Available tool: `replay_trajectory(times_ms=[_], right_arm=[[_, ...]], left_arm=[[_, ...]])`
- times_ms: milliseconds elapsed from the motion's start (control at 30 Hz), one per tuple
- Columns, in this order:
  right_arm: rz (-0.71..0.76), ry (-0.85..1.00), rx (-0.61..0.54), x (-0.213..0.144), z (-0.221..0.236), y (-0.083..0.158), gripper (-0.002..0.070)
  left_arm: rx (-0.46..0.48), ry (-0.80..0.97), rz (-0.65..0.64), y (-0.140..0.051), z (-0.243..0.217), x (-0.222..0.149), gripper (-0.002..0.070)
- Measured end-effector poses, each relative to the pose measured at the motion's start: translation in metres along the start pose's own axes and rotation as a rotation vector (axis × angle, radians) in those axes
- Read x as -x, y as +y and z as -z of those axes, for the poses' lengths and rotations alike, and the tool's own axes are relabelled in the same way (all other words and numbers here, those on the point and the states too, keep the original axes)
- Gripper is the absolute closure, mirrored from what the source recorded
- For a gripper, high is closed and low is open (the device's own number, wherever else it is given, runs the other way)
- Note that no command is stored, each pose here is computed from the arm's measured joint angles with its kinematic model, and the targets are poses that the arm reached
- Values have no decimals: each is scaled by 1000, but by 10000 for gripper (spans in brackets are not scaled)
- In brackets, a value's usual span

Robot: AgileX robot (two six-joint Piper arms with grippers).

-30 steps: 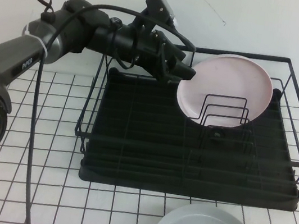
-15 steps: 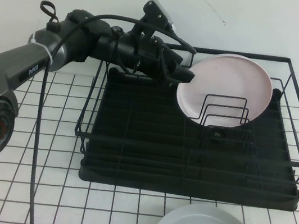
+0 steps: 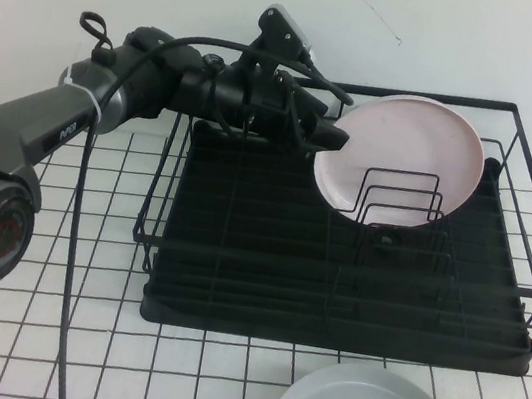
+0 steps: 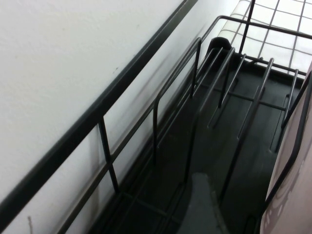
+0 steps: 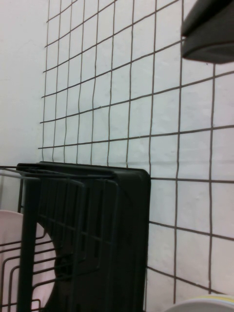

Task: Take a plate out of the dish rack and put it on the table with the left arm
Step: Grasp the plate from the shelf

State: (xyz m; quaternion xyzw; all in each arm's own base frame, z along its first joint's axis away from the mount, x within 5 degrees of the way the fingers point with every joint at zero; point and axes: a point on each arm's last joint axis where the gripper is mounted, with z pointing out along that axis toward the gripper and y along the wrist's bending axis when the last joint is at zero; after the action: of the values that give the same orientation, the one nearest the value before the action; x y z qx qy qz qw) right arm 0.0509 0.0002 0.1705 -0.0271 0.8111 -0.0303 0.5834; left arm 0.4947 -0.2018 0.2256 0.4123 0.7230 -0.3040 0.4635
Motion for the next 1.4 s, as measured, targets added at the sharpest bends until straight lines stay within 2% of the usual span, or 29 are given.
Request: replay_trajectory(times_ms=[200,467,1033,1267,1333,1400], right_arm=[[0,0,0,0,0,0,678],[0,0,0,0,0,0,678],[0,0,0,0,0,0,678],[0,0,0,0,0,0,678],[0,0,0,0,0,0,678],[0,0,0,0,0,0,678]], left_arm=[[-4,1,1,0,0,-1,230],[-30,4,1,-3,0,-1,274],[-30,6,7,-2,0,-1,279],[-37,-5,47,0,-6,-9,280],[-38,-4,48,0,-7,-10,294],[-37,-9,48,0,-6,-8,341]])
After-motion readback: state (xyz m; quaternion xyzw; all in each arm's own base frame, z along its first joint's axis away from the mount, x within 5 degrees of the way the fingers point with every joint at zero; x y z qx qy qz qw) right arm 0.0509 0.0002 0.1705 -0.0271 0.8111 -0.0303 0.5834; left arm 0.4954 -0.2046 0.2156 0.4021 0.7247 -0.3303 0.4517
